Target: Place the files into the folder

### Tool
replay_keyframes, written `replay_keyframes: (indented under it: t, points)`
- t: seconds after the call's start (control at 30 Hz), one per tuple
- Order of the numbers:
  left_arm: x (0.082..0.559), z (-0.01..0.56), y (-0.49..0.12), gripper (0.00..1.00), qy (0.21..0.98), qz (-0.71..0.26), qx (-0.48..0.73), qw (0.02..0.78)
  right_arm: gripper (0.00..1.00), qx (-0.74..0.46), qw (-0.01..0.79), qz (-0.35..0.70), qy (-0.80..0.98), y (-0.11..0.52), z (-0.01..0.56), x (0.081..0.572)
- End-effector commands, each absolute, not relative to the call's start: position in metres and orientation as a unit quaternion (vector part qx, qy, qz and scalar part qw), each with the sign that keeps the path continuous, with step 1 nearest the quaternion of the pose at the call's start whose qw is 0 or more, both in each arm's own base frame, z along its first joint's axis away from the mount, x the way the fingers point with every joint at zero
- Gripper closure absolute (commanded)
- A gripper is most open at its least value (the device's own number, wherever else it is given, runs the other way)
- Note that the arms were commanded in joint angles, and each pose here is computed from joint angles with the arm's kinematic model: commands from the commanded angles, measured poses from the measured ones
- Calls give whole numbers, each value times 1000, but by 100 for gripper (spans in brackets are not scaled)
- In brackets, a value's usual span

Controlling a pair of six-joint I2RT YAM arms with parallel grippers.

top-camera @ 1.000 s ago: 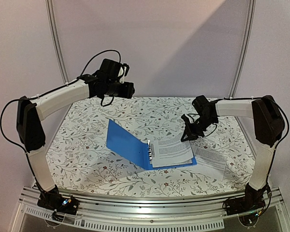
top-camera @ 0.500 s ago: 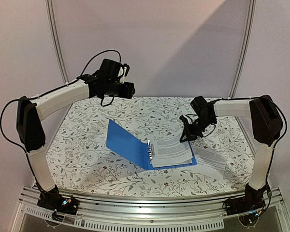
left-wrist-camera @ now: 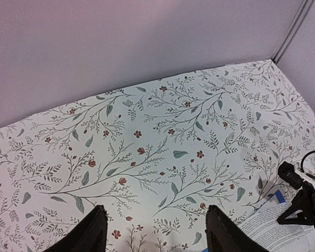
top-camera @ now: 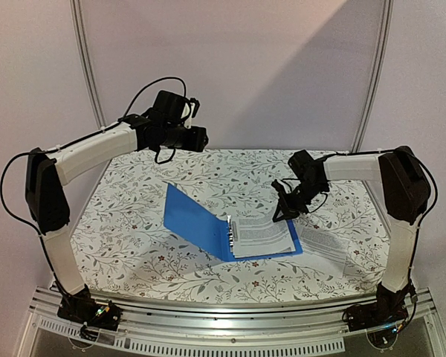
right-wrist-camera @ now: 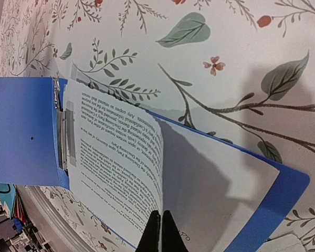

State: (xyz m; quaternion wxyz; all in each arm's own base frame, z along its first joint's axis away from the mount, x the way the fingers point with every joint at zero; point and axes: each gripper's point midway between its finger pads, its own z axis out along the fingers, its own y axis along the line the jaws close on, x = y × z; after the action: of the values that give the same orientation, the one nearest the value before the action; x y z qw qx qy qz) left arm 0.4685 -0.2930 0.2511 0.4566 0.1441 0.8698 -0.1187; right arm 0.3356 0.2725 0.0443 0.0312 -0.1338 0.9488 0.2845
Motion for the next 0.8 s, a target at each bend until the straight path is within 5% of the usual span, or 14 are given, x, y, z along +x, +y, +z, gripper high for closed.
replay_keyframes:
  t: [0.0,0.77]
  points:
    - [473,232,-293,36,877,-119,142,444,100,-142,42,270,951,274,42,342]
    - [474,231,-294,36,878,-128,141,440,97,-141,44,251,957,268,36,345]
